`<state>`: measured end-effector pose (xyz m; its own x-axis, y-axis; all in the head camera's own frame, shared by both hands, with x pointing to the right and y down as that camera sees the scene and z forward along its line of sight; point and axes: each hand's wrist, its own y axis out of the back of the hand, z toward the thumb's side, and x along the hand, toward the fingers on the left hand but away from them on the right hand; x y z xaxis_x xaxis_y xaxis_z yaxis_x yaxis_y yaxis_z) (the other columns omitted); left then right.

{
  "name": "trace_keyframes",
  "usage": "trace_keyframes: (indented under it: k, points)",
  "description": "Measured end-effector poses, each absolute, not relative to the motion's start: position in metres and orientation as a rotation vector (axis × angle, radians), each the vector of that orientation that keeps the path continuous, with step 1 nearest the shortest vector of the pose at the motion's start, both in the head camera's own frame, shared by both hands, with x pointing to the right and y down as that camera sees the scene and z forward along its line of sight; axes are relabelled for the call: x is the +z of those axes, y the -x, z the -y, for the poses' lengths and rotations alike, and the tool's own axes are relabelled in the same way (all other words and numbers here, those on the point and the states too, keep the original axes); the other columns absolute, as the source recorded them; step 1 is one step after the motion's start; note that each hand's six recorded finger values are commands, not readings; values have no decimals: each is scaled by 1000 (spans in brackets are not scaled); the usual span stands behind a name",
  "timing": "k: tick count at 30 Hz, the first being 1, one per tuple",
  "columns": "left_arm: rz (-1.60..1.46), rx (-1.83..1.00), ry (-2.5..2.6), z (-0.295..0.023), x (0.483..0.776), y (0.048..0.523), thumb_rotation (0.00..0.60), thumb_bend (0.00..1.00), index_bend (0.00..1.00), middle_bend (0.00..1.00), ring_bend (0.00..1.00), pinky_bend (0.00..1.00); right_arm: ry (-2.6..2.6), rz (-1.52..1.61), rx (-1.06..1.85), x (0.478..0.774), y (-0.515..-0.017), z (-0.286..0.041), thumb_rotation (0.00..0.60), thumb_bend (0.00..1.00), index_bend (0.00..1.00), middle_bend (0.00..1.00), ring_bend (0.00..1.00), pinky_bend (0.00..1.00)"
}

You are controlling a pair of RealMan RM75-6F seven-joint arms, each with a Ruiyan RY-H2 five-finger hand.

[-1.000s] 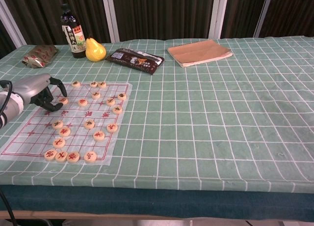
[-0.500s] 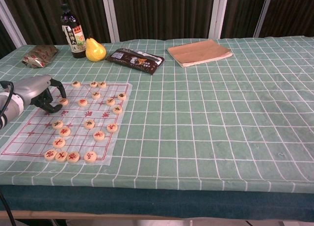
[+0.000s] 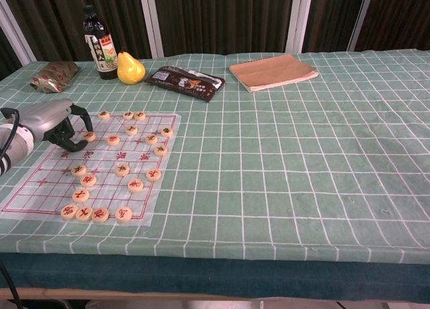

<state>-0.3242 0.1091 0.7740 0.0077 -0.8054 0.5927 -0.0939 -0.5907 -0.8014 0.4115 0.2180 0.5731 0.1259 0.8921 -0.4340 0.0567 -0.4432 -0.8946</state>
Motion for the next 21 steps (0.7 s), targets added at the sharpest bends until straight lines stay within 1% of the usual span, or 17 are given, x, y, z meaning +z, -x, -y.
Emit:
trace_keyframes:
  k: [11, 21]
  points:
    - [-910, -1582, 1757, -115, 762, 305, 600, 368, 500, 1000, 1000, 1000, 1661, 930, 1403, 574, -410, -219, 600, 183, 0, 0, 0, 0]
    - [-861, -1540, 1786, -134, 746, 295, 600, 370, 499, 1000, 1000, 1000, 1678, 897, 1403, 578, -406, -221, 600, 183, 0, 0, 0, 0]
